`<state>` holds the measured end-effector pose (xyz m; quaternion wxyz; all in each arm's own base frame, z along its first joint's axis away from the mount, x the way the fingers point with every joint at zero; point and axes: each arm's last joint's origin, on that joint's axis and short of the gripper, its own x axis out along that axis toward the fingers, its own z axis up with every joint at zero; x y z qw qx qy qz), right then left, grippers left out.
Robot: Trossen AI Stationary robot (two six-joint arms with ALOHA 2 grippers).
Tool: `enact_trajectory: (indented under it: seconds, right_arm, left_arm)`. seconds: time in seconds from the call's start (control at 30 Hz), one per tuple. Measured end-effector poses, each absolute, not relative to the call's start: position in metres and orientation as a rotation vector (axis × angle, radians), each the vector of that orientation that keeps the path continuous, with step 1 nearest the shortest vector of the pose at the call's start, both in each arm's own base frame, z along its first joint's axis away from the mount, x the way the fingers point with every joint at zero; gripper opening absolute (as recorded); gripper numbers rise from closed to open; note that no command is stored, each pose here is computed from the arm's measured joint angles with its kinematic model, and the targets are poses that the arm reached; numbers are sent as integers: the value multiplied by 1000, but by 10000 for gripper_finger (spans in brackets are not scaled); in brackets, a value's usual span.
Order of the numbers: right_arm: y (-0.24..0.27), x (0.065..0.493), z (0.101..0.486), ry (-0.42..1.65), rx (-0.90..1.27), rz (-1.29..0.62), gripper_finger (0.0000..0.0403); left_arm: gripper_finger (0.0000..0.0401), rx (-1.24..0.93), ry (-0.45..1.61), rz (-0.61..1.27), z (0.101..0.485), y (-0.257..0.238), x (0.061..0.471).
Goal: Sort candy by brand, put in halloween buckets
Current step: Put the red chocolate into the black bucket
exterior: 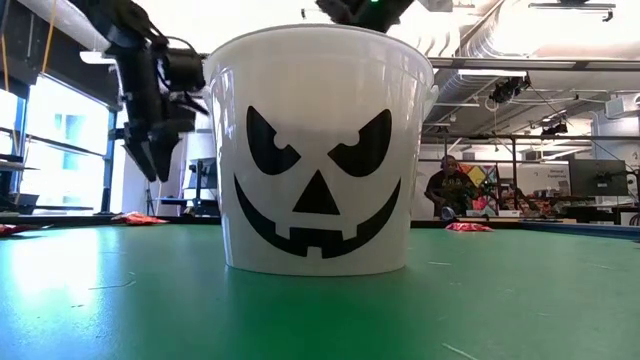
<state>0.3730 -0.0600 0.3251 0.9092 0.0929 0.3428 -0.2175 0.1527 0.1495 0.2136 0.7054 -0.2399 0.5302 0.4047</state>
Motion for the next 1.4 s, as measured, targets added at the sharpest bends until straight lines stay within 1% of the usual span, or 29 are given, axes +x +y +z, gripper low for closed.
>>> enact_trajectory:
  seconds: [0.1,0.23,0.37,0.53,0.67,0.8,1.0,1.1,1.4]
  right_arm:
    - [-54,349,326,682,214,-492,0]
    - [-48,321,324,662,244,-548,0]
    - [-44,298,324,621,284,-581,0]
    - [-40,282,320,598,306,-601,0]
    - [-37,281,320,597,302,-601,0]
    - [-35,282,320,598,295,-592,0]
    - [-35,282,320,604,278,-587,0]
    - [-35,282,320,606,278,-587,0]
    - [-35,282,319,613,263,-582,0]
  left_arm:
    - [168,-489,1271,936,207,160,156]
    - [191,-467,1370,986,200,171,156]
    - [216,-527,1434,1019,191,179,149]
    - [234,-615,1417,1108,187,193,137]
    - [238,-648,1371,1127,188,196,140]
    - [238,-659,1393,1124,183,201,142]
    - [238,-604,1520,1121,169,212,147]
    - [238,-617,1605,1118,163,216,148]
    - [237,-628,1726,1089,148,230,153]
